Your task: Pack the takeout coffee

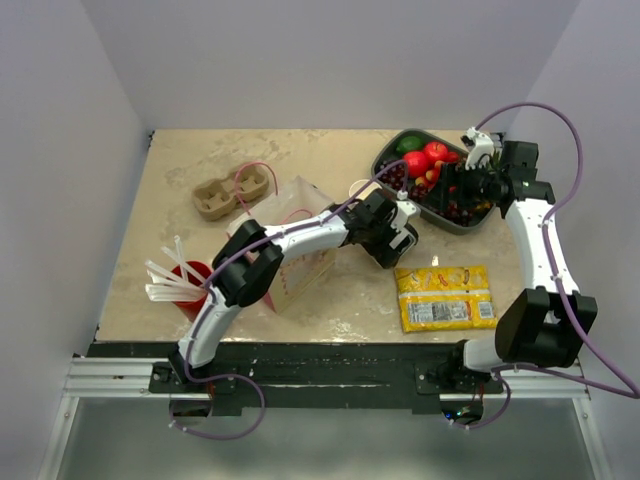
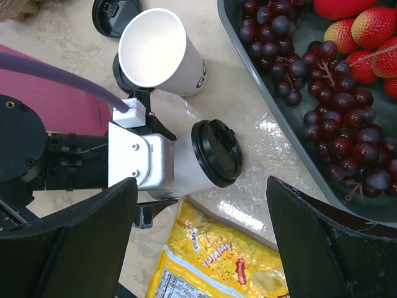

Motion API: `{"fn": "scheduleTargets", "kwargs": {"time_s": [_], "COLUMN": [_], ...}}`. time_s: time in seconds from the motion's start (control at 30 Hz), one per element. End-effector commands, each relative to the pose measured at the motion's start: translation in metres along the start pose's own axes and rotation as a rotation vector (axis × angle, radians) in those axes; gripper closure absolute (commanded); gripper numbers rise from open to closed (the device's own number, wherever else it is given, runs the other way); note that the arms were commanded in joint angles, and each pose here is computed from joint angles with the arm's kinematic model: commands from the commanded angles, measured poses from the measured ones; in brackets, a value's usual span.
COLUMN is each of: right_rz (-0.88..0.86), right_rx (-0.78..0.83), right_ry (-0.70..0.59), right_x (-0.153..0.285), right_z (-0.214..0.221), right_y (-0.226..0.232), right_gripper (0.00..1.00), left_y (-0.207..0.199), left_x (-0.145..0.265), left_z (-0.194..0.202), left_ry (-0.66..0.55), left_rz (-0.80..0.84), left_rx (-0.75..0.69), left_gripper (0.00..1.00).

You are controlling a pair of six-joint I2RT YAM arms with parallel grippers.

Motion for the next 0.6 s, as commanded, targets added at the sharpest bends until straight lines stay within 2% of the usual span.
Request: {"fn": "scheduleTargets", "kwargs": {"time_s": [0.0,0.1,0.27,0.3,0.33,0.4,0.47,0.57], "right_rz": [-0.031,-0.025,-0.015,-0.012,-0.01,0.007,0.021,0.047], "right_rx": [0.009,0.014,0.017,0.018,0.018,0.021,0.029,0.048], "right_ry": [-0.005,-0.006,-0.001,0.0,-0.001,-0.001,-0.006,-0.017], "right_x": [-0.001,0.0,0.002,0.003,0.004,0.007,0.011,0.022], "right_z": [-0.002,0.0,0.004,0.005,0.005,0.005,0.003,0.0], "right_y": [0.002,0.001,0.001,0.001,0.001,0.0,0.002,0.006], "right_gripper": [0.12,0.12,0.12,0.12,0.12,0.12,0.12,0.12], "left_y": [0.002,-0.001,-0.005,-0.009,-0.011,-0.011,-0.011,-0.025], "left_x": [-0.006,-0.009,-0.008,-0.005,-0.002,0.008,0.018,0.04], "left_z": [-0.009,-0.003,-0.005,-0.008,-0.009,-0.009,-0.012,-0.024], "left_ry": [-0.025,-0.013,-0.032,-0.044,-0.051,-0.063,-0.093,-0.164], "left_rz": [0.005,0.021,0.081,0.117,0.144,0.174,0.218,0.31], "left_rx": [0.06,0.066,0.067,0.067,0.065,0.067,0.069,0.016], "left_gripper": [0.02,0.07,0.23,0.24,0.3,0.34,0.42,0.48]}}
Point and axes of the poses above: each gripper's point midway between its finger pads, its own x axis back along the fingers, its own y axis along the line the jaws close on, z = x × y, the point moved 2 cm from there along x, back along the fingers, and after that the axes turned 11 degrees about -x, right-handed, at the moved point
